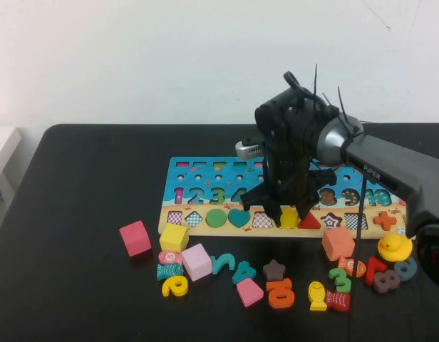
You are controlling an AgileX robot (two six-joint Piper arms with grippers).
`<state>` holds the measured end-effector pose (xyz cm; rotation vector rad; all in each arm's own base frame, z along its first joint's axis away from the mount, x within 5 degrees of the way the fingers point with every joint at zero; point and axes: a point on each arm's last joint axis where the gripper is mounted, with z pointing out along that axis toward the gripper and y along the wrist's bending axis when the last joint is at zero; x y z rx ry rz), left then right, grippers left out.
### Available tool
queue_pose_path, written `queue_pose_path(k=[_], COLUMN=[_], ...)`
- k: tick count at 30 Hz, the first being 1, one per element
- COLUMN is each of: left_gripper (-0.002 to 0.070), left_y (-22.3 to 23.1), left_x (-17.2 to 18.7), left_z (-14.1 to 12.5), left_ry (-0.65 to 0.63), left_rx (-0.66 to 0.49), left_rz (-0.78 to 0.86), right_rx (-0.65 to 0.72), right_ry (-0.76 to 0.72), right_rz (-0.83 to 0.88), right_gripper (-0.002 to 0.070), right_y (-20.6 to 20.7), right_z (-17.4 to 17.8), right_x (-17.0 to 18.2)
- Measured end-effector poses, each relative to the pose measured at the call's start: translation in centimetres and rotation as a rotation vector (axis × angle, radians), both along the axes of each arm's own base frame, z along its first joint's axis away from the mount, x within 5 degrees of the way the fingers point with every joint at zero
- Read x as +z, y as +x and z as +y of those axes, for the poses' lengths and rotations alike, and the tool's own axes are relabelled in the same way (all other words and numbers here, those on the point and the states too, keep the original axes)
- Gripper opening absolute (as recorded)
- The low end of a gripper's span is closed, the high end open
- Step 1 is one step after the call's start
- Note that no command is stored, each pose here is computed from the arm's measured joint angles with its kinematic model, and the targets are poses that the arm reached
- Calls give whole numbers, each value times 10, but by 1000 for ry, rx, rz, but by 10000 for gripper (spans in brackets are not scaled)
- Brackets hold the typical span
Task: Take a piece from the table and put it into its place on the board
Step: Place the "five-pointed star" into the hole of the five-pointed star
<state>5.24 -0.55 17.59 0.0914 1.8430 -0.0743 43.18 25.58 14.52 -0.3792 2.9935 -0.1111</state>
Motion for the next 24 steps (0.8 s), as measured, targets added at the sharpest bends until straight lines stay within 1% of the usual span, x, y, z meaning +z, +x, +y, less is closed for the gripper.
queue_pose_path(k=[9,15,18,21,24], left_gripper=[-3,-3,-3,-3,-3], left_y=[0,0,0,0,0], left_x=[0,0,0,0,0], left_z=[0,0,0,0,0], left_ry=[0,0,0,3,3], left_rx=[0,0,0,-1,-1], left_rz=[0,0,0,0,0], right_rx=[2,-4,-5,-7,-8], right_ry=[0,30,33,33,28], right_rz=[0,-1,-5,-5,3], right_gripper=[367,372,399,447,465], right_y=[1,2,3,4,3], right_z=[1,1,1,0,0], right_x=[-4,-4,-4,-4,-3])
